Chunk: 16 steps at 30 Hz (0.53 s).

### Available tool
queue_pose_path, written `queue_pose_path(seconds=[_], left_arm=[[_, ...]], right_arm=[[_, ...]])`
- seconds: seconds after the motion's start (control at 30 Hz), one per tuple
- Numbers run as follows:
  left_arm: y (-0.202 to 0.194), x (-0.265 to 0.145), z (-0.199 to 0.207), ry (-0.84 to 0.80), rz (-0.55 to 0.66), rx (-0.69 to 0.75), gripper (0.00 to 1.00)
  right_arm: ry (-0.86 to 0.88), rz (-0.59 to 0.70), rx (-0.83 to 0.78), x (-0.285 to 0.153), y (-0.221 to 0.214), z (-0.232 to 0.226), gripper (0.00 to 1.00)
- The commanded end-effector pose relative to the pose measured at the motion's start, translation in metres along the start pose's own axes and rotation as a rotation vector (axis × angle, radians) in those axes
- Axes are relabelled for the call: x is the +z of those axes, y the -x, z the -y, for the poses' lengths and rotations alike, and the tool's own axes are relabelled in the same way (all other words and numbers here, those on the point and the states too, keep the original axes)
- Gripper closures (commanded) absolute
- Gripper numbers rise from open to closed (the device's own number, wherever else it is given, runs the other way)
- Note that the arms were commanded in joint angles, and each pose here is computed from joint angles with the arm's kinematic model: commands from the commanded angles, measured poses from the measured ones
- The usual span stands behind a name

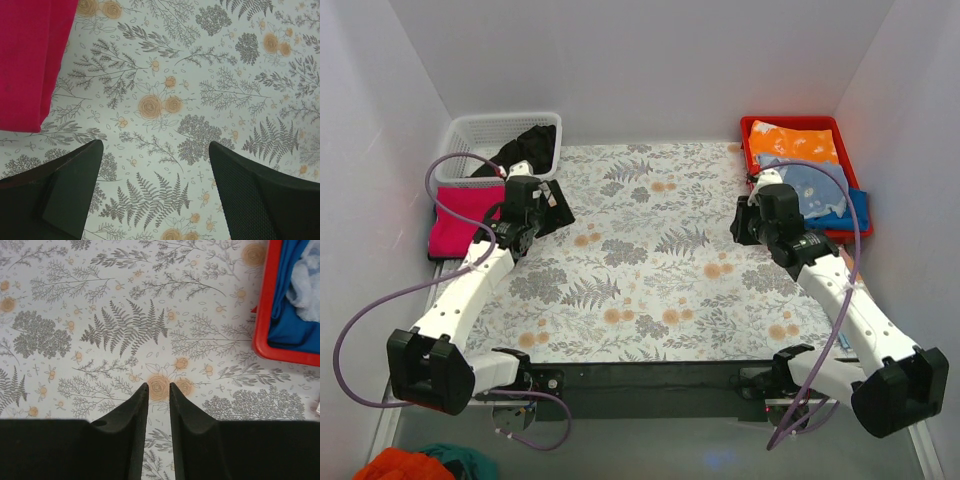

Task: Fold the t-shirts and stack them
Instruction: Neatly place the folded tshirt to the corner

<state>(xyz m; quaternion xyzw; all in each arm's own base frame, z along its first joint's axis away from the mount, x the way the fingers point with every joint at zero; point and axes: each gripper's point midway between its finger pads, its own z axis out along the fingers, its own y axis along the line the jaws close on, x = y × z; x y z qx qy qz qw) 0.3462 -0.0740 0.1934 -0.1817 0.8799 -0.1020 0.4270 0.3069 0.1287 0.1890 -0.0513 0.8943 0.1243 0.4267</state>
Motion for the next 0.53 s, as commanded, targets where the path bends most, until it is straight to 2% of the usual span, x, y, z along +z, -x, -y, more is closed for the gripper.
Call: queue_pose_path(seconds=[0.0, 0.5], left_arm=[[0.007, -0.012, 0.008, -0.015, 0.093, 0.057, 0.14], [-0.004, -0.004, 0.014, 0.001, 0.08, 0.098, 0.13]], right_arm=[[-0.064, 0.111, -0.057, -0.013, 0.013, 0.015, 0.7], [-0.086, 0.127, -0.068, -0.017, 0.013, 0.021, 0.69]])
